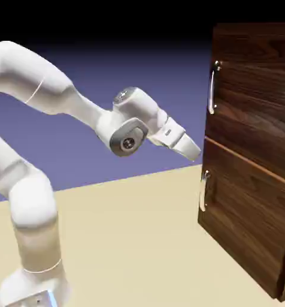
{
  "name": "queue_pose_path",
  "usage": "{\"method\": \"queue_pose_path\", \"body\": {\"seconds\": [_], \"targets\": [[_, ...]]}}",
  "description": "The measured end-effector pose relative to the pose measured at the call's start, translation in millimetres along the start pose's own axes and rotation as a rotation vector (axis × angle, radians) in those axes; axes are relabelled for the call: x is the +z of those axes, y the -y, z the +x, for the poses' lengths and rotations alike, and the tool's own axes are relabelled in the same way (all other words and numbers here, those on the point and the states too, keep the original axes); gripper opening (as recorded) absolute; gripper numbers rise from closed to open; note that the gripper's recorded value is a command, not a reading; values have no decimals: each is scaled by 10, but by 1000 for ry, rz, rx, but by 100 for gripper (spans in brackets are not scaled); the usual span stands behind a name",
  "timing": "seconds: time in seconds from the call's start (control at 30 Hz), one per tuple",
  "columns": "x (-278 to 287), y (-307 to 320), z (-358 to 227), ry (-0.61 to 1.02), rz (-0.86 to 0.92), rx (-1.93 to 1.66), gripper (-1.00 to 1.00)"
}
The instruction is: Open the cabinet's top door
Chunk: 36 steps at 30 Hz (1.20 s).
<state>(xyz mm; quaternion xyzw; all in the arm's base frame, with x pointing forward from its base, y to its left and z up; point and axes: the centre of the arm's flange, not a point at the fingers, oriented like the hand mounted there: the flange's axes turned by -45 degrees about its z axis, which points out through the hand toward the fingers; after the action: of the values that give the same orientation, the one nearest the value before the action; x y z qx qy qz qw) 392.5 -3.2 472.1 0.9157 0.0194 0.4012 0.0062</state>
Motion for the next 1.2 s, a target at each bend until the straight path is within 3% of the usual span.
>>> {"method": "queue_pose_path", "body": {"seconds": [0.6,1.2], "targets": [[-474,-337,540,-209,-17,53,0],[-713,-202,770,-439,-23,62,0]]}}
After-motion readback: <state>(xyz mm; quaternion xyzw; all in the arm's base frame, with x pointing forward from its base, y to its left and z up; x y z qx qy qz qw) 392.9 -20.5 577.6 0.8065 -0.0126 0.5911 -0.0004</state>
